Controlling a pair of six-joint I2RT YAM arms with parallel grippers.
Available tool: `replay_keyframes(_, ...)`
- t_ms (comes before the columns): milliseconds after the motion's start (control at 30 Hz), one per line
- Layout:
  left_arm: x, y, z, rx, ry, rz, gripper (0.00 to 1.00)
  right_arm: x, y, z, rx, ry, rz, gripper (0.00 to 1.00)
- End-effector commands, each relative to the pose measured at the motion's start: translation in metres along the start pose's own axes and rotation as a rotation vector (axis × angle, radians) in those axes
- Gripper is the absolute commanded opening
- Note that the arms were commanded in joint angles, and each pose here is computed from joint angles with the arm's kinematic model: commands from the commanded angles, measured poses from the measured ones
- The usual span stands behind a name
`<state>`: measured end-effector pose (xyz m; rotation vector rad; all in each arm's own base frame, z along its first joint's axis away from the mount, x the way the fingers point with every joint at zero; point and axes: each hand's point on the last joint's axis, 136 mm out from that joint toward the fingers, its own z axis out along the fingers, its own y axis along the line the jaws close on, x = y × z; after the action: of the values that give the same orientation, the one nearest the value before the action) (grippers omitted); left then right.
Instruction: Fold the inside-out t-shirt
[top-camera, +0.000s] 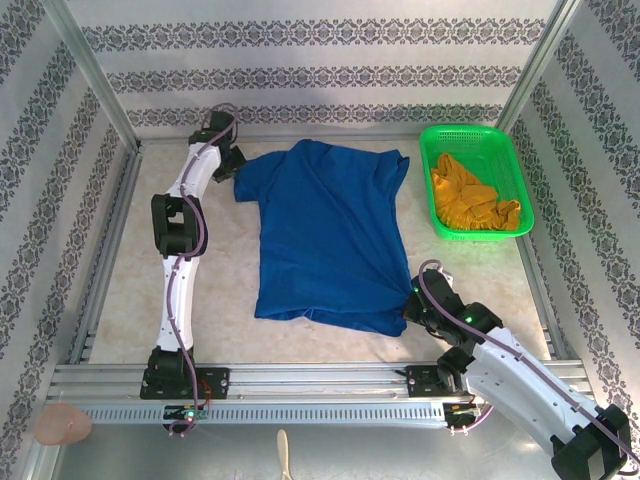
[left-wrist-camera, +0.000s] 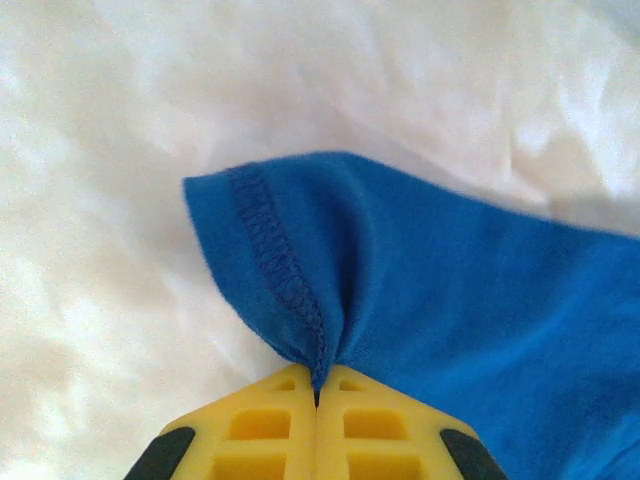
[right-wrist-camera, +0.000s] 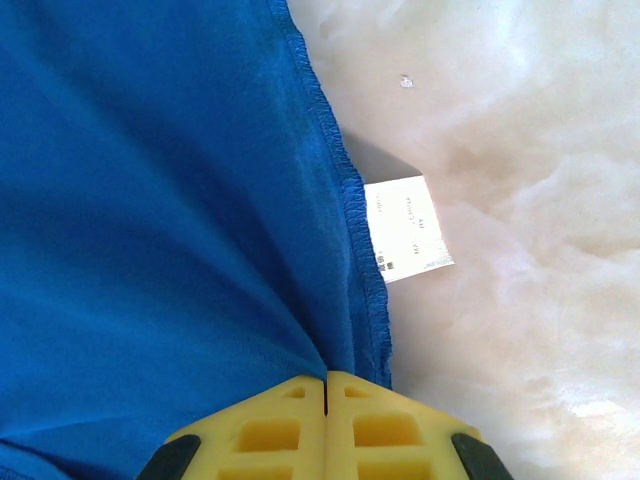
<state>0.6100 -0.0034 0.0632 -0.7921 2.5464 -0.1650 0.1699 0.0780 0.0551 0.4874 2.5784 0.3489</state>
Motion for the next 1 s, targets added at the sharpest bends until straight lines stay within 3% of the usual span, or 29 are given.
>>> replay_keyframes(0, -0.041, 0.045, -0.020, -0.060, -0.050, -0.053, 0.00, 0.002, -0.011, 0.001, 0.046, 0.002, 0.022, 0.00)
replay_keyframes(233, -0.058, 0.065, -0.021, -0.046, -0.062, -0.064, 0.00, 0.005, -0.008, 0.008, 0.039, 0.020, 0.018, 0.00)
replay_keyframes(267, -0.056, 0.065, -0.018, -0.034, -0.049, -0.063, 0.05, 0.006, -0.007, 0.008, 0.034, 0.024, 0.019, 0.00)
replay_keyframes(333, -0.050, 0.062, -0.013, -0.016, -0.024, -0.054, 0.50, 0.006, -0.003, 0.009, 0.016, 0.029, 0.015, 0.00)
replay_keyframes(367, -0.048, 0.061, -0.014, -0.009, -0.013, -0.052, 0.68, 0.005, 0.001, 0.009, 0.000, 0.030, 0.011, 0.00)
replay_keyframes(400, -0.046, 0.060, -0.016, -0.002, -0.002, -0.044, 0.79, 0.003, 0.005, 0.009, -0.020, 0.025, 0.006, 0.00)
replay_keyframes(467, -0.045, 0.053, -0.033, 0.011, 0.002, -0.010, 0.87, 0.000, 0.016, 0.008, -0.065, 0.020, -0.008, 0.00)
replay_keyframes(600, -0.029, 0.021, -0.096, 0.027, -0.018, 0.173, 0.90, -0.008, 0.029, 0.005, -0.098, 0.009, -0.034, 0.00)
replay_keyframes(733, 0.055, -0.013, -0.148, 0.087, 0.020, 0.357, 0.89, -0.016, 0.039, 0.003, -0.116, -0.003, -0.058, 0.00)
replay_keyframes(800, 0.114, -0.015, -0.163, 0.127, 0.058, 0.398, 0.89, -0.020, 0.043, 0.002, -0.124, -0.011, -0.067, 0.00)
replay_keyframes(967, 0.234, 0.023, -0.170, 0.232, 0.179, 0.267, 0.89, -0.026, 0.044, 0.001, -0.123, -0.018, -0.080, 0.00)
